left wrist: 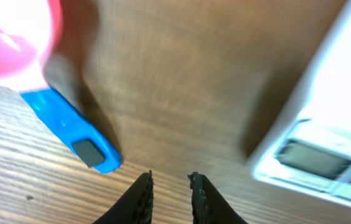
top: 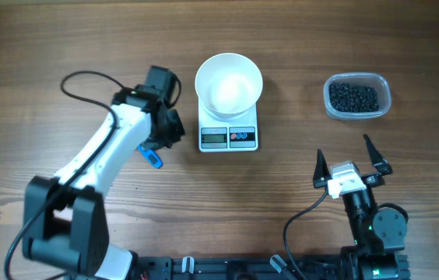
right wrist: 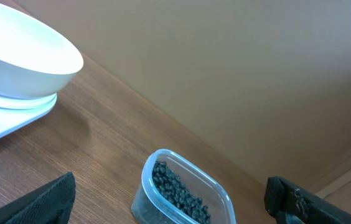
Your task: Scoop item into bowl and weigh 150g on scale
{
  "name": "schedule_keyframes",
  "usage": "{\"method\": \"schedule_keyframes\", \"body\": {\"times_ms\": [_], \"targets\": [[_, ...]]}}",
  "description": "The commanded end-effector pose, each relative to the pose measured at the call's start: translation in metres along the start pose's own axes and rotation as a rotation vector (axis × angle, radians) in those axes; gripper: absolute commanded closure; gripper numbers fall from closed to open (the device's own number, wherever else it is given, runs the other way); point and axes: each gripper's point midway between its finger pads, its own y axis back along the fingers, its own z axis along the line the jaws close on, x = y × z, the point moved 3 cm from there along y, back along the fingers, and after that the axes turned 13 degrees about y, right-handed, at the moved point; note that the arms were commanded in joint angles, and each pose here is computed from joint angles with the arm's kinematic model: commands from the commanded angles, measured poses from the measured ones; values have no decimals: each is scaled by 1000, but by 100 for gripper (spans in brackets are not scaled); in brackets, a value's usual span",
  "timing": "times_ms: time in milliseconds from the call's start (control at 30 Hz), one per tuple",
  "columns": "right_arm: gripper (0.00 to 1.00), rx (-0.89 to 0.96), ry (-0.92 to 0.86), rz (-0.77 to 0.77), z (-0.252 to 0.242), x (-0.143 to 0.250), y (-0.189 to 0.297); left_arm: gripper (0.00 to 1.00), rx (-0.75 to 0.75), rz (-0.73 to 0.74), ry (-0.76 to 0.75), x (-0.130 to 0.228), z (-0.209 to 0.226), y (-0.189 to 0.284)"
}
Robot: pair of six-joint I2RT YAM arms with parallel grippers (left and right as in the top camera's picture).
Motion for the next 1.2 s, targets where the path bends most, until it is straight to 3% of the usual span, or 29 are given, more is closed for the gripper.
{"method": "schedule_keyframes", "body": {"times_ms": [0,100,433,567,700,833,1000,1167], "targets": [[0,2,3,-10,0,-2,0,48,-37,-62,69,-22,19,10],[0,1,3,-10,0,-2,0,24,-103,-74,99,-29,36,3],[0,2,3,-10,0,-2,0,27,-208,-165,201,-22,71,-40],[0,2,3,-10,0,-2,0,26,-165,-199,232,-23,71,-54],[0,1,3,-10,0,-2,0,38,-128,-232,257,-34,66,-56],[0,2,3,-10,0,-2,0,44,-160,-210,290,-36,75,-67],[0,2,3,-10,0,-2,0,66,-174,-190,293,-33,78,-71],[0,1,3,-10,0,-2,0,64,-202,-167,257,-30,84,-71]]}}
